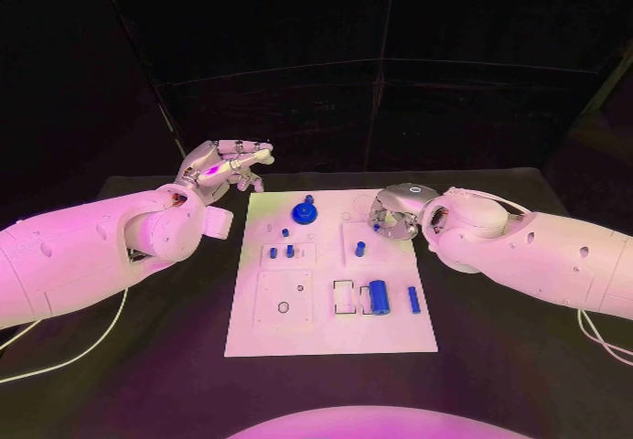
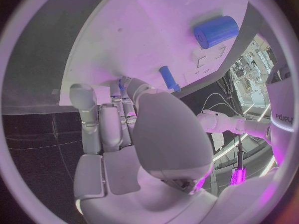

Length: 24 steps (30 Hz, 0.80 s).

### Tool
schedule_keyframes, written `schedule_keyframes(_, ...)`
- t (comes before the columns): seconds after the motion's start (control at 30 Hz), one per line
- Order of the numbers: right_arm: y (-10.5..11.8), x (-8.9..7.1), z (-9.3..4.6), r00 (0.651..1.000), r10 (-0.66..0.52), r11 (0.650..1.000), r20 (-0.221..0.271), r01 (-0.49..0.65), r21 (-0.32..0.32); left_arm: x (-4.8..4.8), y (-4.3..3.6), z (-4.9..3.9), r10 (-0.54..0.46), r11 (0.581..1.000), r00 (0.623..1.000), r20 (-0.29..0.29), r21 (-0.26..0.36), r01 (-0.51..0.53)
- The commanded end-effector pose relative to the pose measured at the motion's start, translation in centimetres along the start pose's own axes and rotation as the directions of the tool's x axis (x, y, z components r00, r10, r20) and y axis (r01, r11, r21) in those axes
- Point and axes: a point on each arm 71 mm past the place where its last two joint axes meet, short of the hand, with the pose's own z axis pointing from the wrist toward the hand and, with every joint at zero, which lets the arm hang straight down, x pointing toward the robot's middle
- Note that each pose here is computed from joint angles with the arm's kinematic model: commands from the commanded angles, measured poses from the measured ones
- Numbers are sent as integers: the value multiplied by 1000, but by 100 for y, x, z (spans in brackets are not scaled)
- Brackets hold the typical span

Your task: Assemble the parts on the task board

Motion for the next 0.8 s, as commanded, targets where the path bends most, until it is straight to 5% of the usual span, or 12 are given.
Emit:
schedule_keyframes(0.03, -7, 46, 2, 1000, -19, 1000, -2, 19, 18, 3, -9, 7, -10, 1000, 1000, -4, 4, 10)
schedule_keyframes(0.8, 17, 43, 0, 999, -35, 999, 0, 35, 35, -6, 48, -6, 16, 1000, 1000, 6, -15, -16)
